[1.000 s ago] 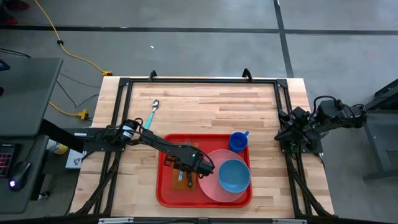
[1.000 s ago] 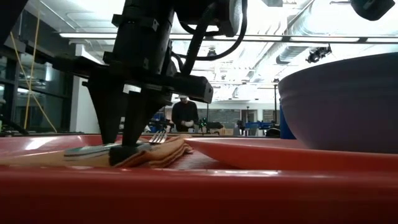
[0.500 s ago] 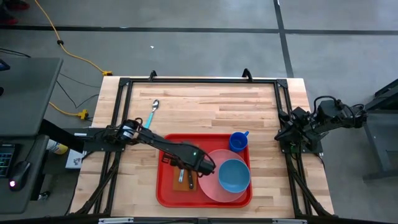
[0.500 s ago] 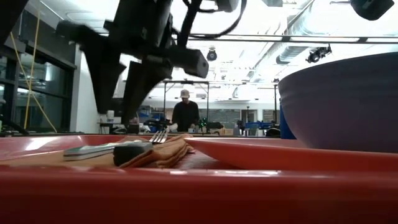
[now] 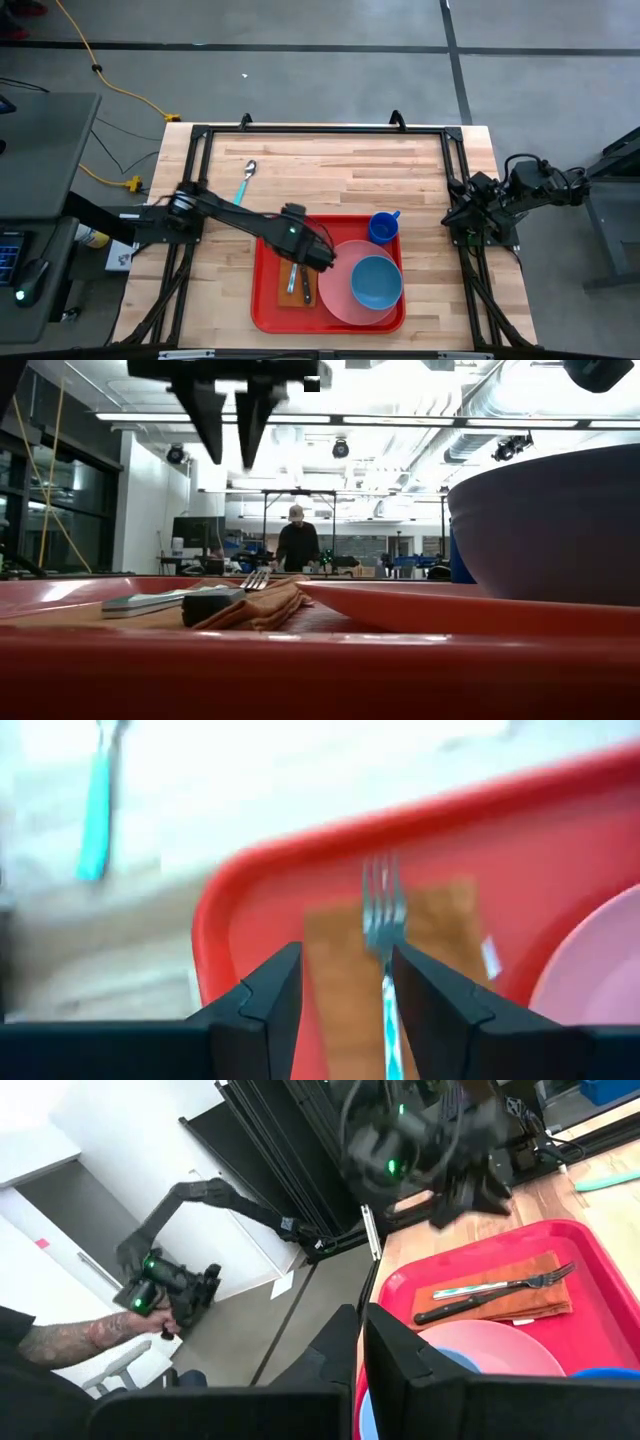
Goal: Set up tray
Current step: Put the blue spoon on the left side of the blue patterned fork
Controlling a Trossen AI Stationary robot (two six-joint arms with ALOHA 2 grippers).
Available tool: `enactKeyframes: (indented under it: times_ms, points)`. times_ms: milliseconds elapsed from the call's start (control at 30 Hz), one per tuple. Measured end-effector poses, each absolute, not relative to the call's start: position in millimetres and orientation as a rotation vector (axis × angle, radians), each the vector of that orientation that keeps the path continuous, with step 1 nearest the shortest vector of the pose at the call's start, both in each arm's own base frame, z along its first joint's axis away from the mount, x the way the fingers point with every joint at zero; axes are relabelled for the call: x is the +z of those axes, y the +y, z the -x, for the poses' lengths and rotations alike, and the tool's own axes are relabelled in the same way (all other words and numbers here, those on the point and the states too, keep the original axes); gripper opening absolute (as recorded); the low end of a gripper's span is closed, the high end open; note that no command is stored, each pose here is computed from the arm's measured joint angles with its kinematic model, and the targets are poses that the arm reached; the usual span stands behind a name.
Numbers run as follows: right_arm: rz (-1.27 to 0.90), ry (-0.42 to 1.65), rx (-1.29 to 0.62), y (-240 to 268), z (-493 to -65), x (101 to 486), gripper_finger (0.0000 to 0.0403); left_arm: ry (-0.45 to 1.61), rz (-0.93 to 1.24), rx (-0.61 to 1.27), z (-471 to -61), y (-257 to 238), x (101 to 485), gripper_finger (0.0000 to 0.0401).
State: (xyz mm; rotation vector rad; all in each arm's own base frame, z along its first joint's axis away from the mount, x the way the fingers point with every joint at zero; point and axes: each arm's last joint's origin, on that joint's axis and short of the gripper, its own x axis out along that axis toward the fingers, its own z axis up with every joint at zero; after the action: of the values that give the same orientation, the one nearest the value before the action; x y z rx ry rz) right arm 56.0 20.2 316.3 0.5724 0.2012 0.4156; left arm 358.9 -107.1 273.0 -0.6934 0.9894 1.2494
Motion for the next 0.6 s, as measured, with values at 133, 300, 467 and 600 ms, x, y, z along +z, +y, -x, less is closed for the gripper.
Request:
enactKeyframes:
  times_ms: [133,300,467,600]
  points:
    - [-0.574,0.198,0.417,20.2,-56.0,316.6,0.0000,0.910,0.627,1.262,-335.0,-88.4,289.3,0.0184]
    - [-0.590,0.198,0.403,19.8,-56.1,316.6,0.0000,0.978,0.577,1.302,-301.2,-52.2,291.4,0.0184]
    - [-0.616,0.186,0.350,18.4,-56.7,316.6,0.0000,1.150,0.518,1.308,-272.3,-11.1,283.4,0.0184]
    - [-0.652,0.173,0.289,16.8,-57.3,316.6,0.0000,1.308,0.460,1.278,-255.2,26.4,274.6,0.0184]
